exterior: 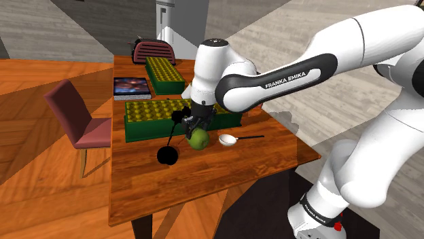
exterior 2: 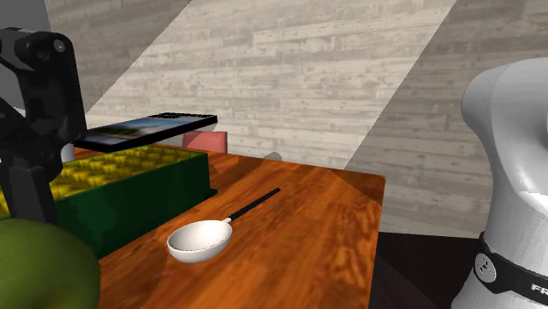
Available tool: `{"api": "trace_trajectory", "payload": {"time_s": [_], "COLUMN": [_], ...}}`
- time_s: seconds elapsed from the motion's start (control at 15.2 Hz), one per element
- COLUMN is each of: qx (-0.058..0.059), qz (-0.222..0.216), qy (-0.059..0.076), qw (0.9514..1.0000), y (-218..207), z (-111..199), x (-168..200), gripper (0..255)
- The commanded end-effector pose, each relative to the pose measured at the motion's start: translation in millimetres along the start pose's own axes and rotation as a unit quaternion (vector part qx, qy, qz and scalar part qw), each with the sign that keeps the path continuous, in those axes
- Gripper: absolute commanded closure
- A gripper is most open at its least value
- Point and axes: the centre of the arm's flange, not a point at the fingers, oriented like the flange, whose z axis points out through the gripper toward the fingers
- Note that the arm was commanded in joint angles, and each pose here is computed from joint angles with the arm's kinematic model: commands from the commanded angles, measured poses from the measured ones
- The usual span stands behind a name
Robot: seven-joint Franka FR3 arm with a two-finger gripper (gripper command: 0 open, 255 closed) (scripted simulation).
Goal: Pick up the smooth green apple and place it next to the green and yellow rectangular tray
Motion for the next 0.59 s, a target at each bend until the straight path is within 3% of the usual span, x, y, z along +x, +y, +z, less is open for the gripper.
{"api": "trace_trajectory", "payload": {"time_s": [0.0,0.53], "qx": [0.0,0.0], "qz": [0.0,0.0], "qy": [0.0,0.0], "qw": [1.0,1.0], "y": [-1.6,-5.2], "z": [10.2,51.9], "x": [-2.1,-7.8], "gripper": [255,255]}}
